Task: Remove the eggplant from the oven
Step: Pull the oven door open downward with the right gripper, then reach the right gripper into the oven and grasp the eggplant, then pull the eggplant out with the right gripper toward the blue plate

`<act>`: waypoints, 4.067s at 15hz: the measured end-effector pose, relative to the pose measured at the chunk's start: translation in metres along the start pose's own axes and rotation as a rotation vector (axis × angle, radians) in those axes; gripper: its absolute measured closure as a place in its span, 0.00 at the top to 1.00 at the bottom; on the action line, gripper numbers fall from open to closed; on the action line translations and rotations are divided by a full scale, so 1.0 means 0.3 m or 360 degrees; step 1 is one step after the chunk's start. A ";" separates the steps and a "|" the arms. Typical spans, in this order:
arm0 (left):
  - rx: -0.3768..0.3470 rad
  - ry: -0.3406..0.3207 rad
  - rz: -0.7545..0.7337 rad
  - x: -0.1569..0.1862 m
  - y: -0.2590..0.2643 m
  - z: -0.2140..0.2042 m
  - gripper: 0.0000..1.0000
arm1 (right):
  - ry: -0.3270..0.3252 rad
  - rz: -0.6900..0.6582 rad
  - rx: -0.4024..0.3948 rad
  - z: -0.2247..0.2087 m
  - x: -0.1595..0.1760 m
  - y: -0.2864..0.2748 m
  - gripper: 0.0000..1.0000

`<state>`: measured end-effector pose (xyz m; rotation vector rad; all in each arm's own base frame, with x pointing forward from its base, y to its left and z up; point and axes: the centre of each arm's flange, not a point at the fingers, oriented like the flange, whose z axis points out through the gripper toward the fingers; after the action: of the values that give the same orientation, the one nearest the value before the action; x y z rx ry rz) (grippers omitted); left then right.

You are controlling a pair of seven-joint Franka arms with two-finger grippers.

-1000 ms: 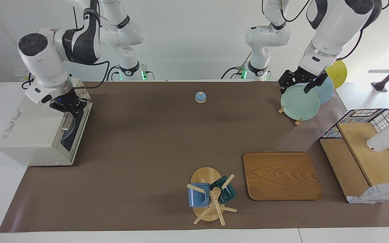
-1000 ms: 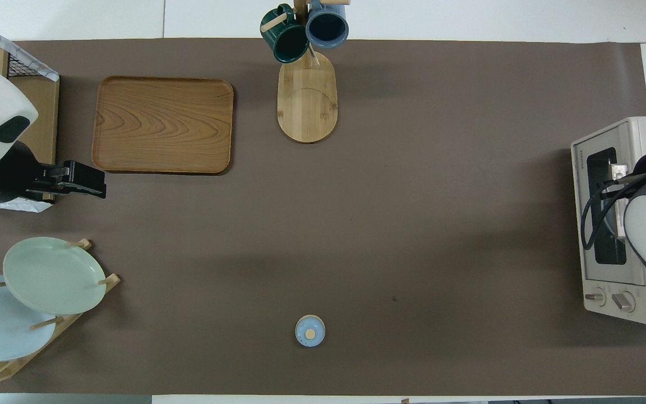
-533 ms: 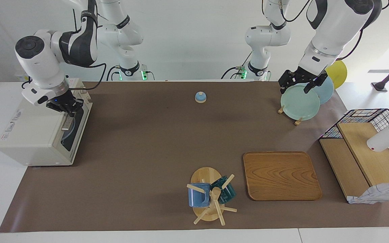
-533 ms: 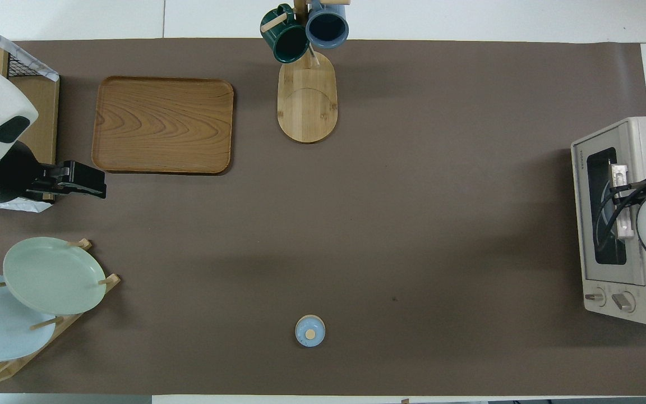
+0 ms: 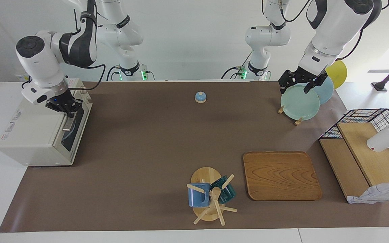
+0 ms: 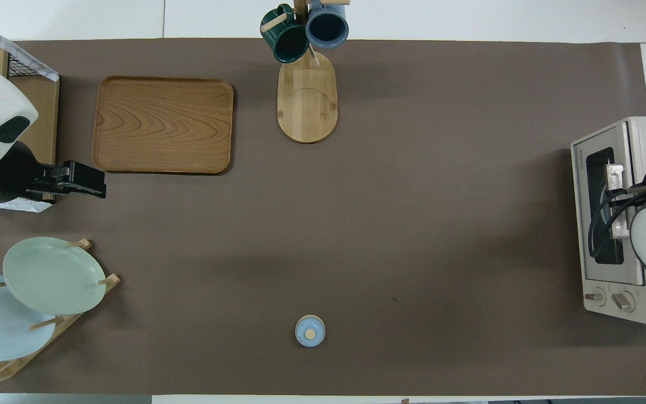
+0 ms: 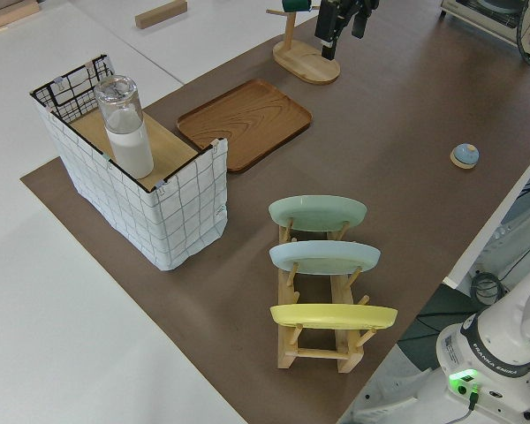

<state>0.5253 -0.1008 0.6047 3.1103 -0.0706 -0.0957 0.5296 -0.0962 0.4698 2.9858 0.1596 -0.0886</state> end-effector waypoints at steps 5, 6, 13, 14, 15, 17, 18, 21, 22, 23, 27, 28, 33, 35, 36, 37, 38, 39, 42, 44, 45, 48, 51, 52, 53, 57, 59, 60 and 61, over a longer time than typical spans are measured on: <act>0.0000 0.0000 0.0000 0.000 0.000 0.000 1.00 | 0.0044 -0.0057 -0.0003 0.028 0.036 -0.153 0.01; 0.0000 0.0000 0.0000 0.000 0.000 0.000 1.00 | 0.0070 -0.0067 0.0001 0.046 0.050 -0.191 0.01; 0.0000 0.0000 0.0000 0.000 0.000 0.000 1.00 | 0.0178 -0.0075 0.0054 0.247 0.111 -0.389 0.01; 0.0000 0.0000 0.0000 0.000 0.000 0.000 1.00 | 0.0189 -0.0073 0.0055 0.280 0.123 -0.404 0.01; 0.0000 0.0000 0.0000 0.000 0.000 0.000 1.00 | 0.0188 -0.0063 0.0058 0.314 0.132 -0.419 0.01; 0.0000 0.0000 0.0000 0.000 0.000 0.000 1.00 | 0.0176 -0.0042 0.0062 0.380 0.145 -0.446 0.01; 0.0000 0.0000 0.0000 0.000 0.000 0.000 1.00 | 0.0168 -0.0031 0.0064 0.410 0.151 -0.455 0.01; 0.0000 0.0000 0.0000 0.000 0.000 0.000 1.00 | 0.0151 0.0032 0.0069 0.469 0.163 -0.468 0.01; 0.0000 0.0000 0.0000 0.000 0.000 0.000 1.00 | 0.0148 0.0058 0.0075 0.477 0.164 -0.468 0.01; 0.0000 0.0000 0.0000 0.000 0.000 0.000 1.00 | 0.0151 0.0091 0.0093 0.477 0.167 -0.466 0.01; 0.0000 0.0000 0.0000 0.000 0.000 0.000 1.00 | 0.0183 0.0187 0.0156 0.441 0.188 -0.514 0.01; 0.0000 0.0000 0.0000 0.000 0.000 0.000 1.00 | 0.0190 0.0183 0.0157 0.427 0.195 -0.541 0.01; 0.0000 0.0000 0.0000 0.000 0.000 0.000 1.00 | 0.0056 0.0187 0.0128 0.235 0.238 -0.539 0.14; 0.0000 0.0000 0.0000 0.000 0.000 0.000 1.00 | 0.0014 0.0204 0.0062 0.152 0.221 -0.463 0.26; 0.0000 0.0000 0.0000 0.000 0.000 0.000 1.00 | -0.0006 0.0214 0.0031 0.131 0.205 -0.425 0.30; 0.0000 0.0000 0.0000 0.000 0.000 0.000 1.00 | -0.0021 0.0232 0.0013 0.124 0.192 -0.389 0.33; 0.0000 0.0000 0.0000 0.000 0.000 0.000 1.00 | -0.0030 0.0253 0.0011 0.129 0.182 -0.354 0.34; 0.0000 0.0000 0.0000 0.000 0.000 0.000 1.00 | -0.0043 0.0266 0.0012 0.142 0.175 -0.331 0.33; 0.0000 0.0000 0.0000 0.000 0.000 0.000 1.00 | -0.0086 0.0237 0.0015 0.196 0.151 -0.306 0.33; 0.0000 0.0000 0.0000 0.000 0.000 0.000 1.00 | -0.0071 0.0200 0.0023 0.236 0.137 -0.273 0.33; 0.0000 0.0000 0.0000 0.000 0.000 0.000 1.00 | -0.0070 0.0180 0.0027 0.255 0.128 -0.249 0.33; 0.0000 0.0000 0.0000 0.000 0.000 0.000 1.00 | -0.0082 0.0156 0.0035 0.277 0.107 -0.195 0.33; 0.0000 0.0000 0.0000 0.000 0.000 0.000 1.00 | -0.0053 0.0147 0.0037 0.281 0.100 -0.203 0.31; 0.0000 0.0000 0.0000 0.000 0.000 0.000 1.00 | -0.0028 0.0144 0.0038 0.291 0.097 -0.207 0.31; 0.0000 0.0000 0.0000 0.000 0.000 0.000 1.00 | -0.0011 0.0141 0.0039 0.304 0.091 -0.211 0.30; 0.0000 0.0000 0.0000 0.000 0.000 0.000 1.00 | -0.0005 0.0109 0.0040 0.322 0.069 -0.205 0.07; 0.0000 0.0000 0.0000 0.000 0.000 0.000 1.00 | 0.0011 0.0083 0.0037 0.286 0.062 -0.197 0.04; 0.0000 0.0000 0.0000 0.000 0.000 0.000 1.00 | 0.0001 0.0073 0.0037 0.274 0.063 -0.203 0.04; 0.0000 0.0000 0.0000 0.000 0.000 0.000 1.00 | -0.0009 0.0051 0.0034 0.251 0.074 -0.225 0.04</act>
<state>0.5253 -0.1008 0.6047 3.1103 -0.0706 -0.0957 0.5403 -0.0389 0.3841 3.0077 0.1109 -0.0952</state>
